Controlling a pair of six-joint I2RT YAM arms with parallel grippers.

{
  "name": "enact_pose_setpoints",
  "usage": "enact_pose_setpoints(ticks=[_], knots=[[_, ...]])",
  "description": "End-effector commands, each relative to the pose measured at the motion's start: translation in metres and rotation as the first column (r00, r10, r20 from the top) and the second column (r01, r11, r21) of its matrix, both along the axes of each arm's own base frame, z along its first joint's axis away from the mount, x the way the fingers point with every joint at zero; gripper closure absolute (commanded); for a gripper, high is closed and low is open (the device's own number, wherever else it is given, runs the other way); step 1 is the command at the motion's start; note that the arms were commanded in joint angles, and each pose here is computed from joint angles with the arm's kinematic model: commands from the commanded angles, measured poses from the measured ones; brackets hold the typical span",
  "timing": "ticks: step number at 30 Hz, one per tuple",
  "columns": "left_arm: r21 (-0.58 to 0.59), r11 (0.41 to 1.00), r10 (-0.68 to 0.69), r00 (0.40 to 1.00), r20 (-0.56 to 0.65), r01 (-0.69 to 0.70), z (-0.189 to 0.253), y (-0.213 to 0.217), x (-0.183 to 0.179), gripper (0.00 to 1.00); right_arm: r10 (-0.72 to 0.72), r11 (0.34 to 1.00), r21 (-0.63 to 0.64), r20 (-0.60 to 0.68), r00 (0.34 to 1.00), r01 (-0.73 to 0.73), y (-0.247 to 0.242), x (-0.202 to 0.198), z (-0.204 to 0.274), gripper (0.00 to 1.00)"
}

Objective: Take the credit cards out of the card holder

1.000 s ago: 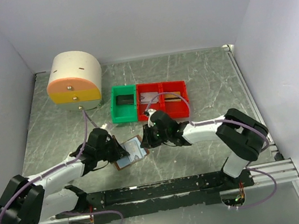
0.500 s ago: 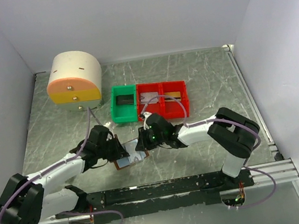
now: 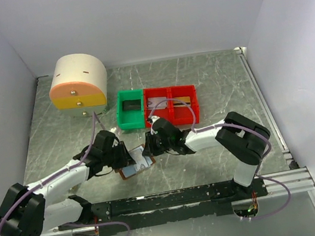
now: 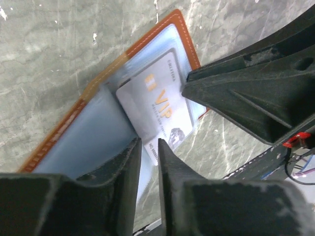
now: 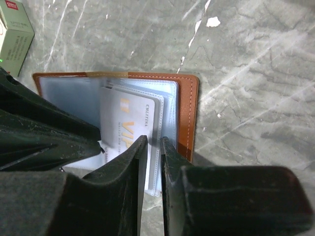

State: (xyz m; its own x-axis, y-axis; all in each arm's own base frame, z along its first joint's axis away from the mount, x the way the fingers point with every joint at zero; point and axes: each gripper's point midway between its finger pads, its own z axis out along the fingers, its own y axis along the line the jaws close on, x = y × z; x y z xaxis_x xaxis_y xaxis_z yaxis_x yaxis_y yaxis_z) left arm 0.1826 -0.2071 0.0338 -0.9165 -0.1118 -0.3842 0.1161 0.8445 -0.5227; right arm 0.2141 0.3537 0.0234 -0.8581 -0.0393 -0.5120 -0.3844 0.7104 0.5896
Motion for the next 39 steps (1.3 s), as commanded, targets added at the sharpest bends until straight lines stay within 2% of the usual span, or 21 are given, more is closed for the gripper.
enact_pose_setpoints(ticks=[1,5,9,15,18,26,34,39], knots=[[-0.060,0.998,0.022,0.999,0.028,-0.020,0.009,-0.009,0.006,0.65,0.005,0.997,-0.082,-0.035,0.999,-0.008,-0.013,-0.004,-0.025,0.83],[-0.114,0.991,0.071,0.997,0.035,-0.067,0.015,-0.012,0.008,0.67,0.012,0.997,-0.076,-0.039,0.999,-0.015,-0.011,-0.005,-0.025,0.83],[-0.101,0.989,0.111,0.993,0.034,-0.107,0.014,-0.007,0.011,0.70,0.016,0.998,-0.063,-0.040,0.999,-0.019,-0.011,-0.005,-0.024,0.83],[-0.004,0.981,0.193,0.981,0.021,-0.193,0.002,0.015,0.009,0.52,0.004,0.998,-0.065,-0.043,0.999,-0.007,-0.017,-0.005,-0.024,0.83],[-0.026,0.978,0.206,0.978,0.013,-0.206,-0.003,0.016,0.004,0.46,0.008,0.998,-0.063,-0.043,0.999,-0.011,-0.017,-0.005,-0.022,0.83],[-0.239,0.958,0.166,0.986,0.004,-0.161,-0.002,-0.014,0.003,0.60,0.005,0.998,-0.062,-0.048,0.999,-0.008,-0.016,-0.004,-0.024,0.83],[-0.224,0.944,0.250,0.968,0.008,-0.242,-0.003,-0.001,0.005,0.78,0.011,0.998,-0.053,-0.055,0.998,-0.014,-0.017,-0.007,-0.024,0.83],[-0.225,0.946,0.241,0.970,0.016,-0.231,-0.001,0.000,0.003,0.89,0.010,0.998,-0.055,-0.052,0.999,-0.013,-0.018,-0.007,-0.022,0.83]])
